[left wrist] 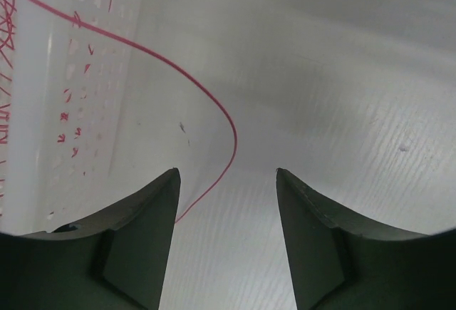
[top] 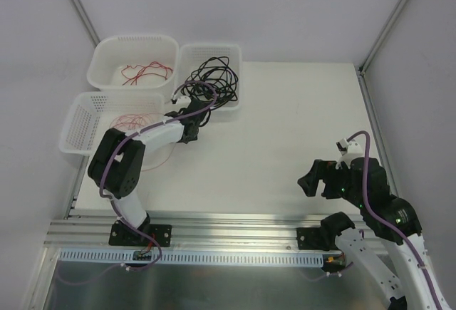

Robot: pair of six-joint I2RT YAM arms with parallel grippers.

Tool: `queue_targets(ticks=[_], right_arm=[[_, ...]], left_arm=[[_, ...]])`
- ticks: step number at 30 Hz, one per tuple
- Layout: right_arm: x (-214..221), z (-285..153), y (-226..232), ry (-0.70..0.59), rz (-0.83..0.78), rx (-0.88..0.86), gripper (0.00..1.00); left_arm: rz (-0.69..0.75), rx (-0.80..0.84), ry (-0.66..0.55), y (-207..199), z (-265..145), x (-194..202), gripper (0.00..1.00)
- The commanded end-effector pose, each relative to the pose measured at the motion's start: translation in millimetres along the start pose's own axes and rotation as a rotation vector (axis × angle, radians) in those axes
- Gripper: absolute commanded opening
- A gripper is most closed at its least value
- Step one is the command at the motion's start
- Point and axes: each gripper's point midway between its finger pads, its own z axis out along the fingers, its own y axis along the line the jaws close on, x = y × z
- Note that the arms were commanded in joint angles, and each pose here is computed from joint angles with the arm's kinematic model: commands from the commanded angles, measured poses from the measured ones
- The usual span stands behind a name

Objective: Untangle the cables

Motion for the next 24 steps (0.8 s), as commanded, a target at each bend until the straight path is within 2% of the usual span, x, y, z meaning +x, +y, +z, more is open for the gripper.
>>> queue_targets(ticks=[1,4,9,16,22,24], right_arm=[[-6.2,-8.5,-0.4,-0.028,0.000,0.010,1.00],[-5.9,-8.3,-0.8,-0.025,0.002,0.012,0.99],[-7.9,-9.6,-0.1,-0.029,0.002,0.013,0.99],[-8.2,-11.5,1.6,-0.032,0.009,0.004,1.00],[-9.5,-13.3,2.8,-0.038,0.015,0.000,1.00],[-8.8,-13.0,2.3,-0.036,0.017,0.002,1.00]], left_arm=[[-0.027,-0.014,-0.057,-9.3,4.0,-21.2,0.56],[-0.004,-0.031,-0.054,-9.7,9.9,-20.0,0.41],[0.020,-0.049,-0.053,-8.9,14.5,-19.7,0.31],[0.051,-0.060,-0.049,-3.9,14.6,-14.6,0.01],[0.058,0.025,-0.071,0.0,-11.1,-24.3,0.00],[0.066,0.125,-0.092,-3.2,-33.5,-36.1,0.00]])
